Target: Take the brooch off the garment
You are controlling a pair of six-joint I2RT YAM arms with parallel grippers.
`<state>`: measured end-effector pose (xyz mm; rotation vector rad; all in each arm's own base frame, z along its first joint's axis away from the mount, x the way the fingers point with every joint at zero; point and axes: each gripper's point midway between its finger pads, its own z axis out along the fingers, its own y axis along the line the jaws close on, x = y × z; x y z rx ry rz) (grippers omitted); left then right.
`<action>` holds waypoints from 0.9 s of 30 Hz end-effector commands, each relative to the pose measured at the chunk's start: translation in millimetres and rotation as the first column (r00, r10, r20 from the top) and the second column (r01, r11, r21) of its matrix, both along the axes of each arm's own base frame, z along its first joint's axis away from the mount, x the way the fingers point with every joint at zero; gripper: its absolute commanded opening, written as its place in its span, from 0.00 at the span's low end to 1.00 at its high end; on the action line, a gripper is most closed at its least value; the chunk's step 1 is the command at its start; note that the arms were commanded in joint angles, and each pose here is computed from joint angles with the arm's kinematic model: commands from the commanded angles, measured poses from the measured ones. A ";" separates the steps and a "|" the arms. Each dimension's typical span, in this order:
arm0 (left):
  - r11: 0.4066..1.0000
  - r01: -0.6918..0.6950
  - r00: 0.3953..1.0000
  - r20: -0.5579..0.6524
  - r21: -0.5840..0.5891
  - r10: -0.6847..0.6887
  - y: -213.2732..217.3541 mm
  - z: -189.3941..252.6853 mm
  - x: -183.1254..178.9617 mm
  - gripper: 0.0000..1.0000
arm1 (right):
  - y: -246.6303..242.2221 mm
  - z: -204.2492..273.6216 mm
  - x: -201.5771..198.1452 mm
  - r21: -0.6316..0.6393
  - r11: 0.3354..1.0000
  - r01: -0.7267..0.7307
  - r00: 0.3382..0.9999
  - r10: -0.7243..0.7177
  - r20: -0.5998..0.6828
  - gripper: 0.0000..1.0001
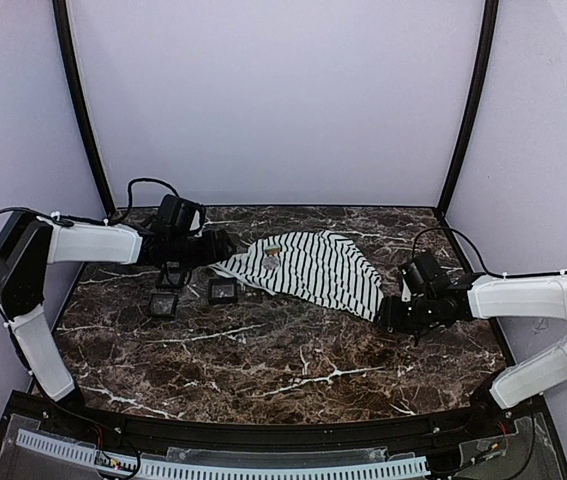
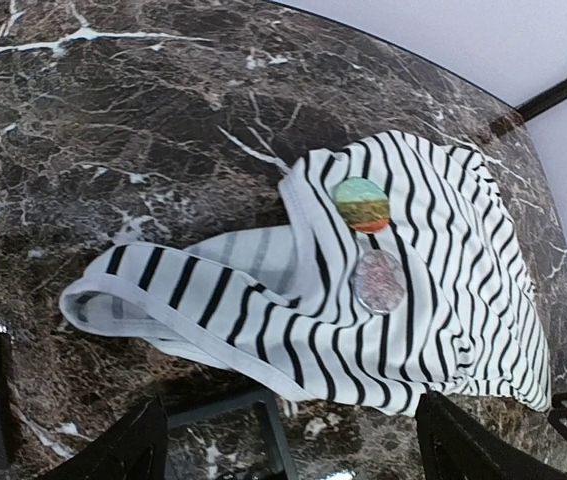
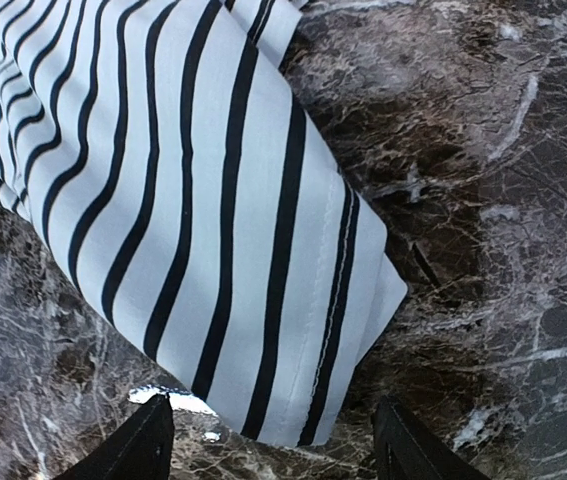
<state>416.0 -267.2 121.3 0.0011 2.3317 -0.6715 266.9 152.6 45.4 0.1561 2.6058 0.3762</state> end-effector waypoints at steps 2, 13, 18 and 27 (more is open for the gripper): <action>0.993 -0.083 0.995 -0.038 0.086 0.087 28.0 -25.6 24.8 0.88 | 6.5 -3.3 6.9 -0.047 0.999 -0.005 1.000 0.006 0.011 0.62; 0.965 -0.184 0.980 -0.045 0.184 0.196 61.1 -50.7 56.6 0.81 | 8.8 -8.5 11.5 -0.057 0.998 0.012 1.000 -0.011 0.015 0.43; 0.960 -0.200 0.976 -0.050 0.195 0.214 63.9 -55.9 59.2 0.81 | 8.8 -5.4 14.0 -0.055 0.998 0.020 0.999 -0.018 0.028 0.38; 0.967 -0.184 0.975 -0.094 0.174 0.203 59.3 -71.3 61.4 0.71 | 6.1 4.4 16.7 -0.036 0.998 0.045 0.996 -0.042 0.073 0.34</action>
